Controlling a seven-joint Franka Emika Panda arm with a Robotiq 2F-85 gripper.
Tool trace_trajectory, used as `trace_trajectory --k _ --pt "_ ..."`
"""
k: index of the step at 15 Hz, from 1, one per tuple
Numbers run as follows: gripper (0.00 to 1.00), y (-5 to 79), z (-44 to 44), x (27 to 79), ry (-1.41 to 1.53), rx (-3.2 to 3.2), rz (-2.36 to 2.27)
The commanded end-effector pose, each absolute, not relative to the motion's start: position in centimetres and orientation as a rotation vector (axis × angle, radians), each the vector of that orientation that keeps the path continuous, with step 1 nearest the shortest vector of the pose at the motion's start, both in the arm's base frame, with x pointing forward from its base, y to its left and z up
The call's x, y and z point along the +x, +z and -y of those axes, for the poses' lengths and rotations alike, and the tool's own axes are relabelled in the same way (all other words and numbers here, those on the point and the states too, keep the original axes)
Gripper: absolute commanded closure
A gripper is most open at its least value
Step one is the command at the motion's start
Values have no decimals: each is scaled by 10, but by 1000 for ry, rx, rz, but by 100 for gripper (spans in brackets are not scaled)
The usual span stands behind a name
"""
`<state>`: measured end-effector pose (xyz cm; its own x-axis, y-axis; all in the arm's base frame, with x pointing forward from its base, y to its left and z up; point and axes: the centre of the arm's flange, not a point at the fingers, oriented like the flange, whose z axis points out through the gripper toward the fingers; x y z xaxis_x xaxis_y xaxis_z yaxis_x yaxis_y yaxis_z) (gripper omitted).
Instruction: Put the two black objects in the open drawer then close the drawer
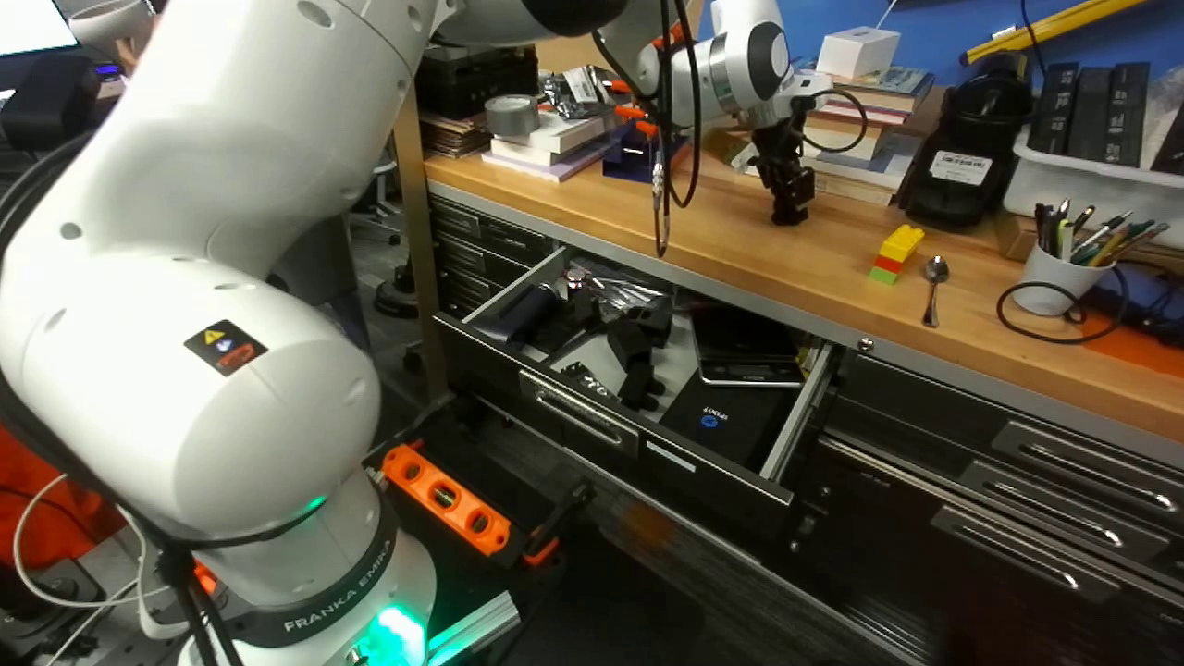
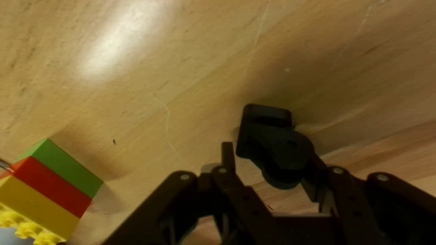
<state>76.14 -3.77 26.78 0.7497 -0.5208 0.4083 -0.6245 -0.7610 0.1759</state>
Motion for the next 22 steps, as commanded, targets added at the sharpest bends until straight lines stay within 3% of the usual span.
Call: trace_trajectory --k 1,7,22 --pt "79 271 39 774 485 2632 916" --pt "76 277 55 736 351 2715 827" --pt "77 284 46 533 41 2952 454"
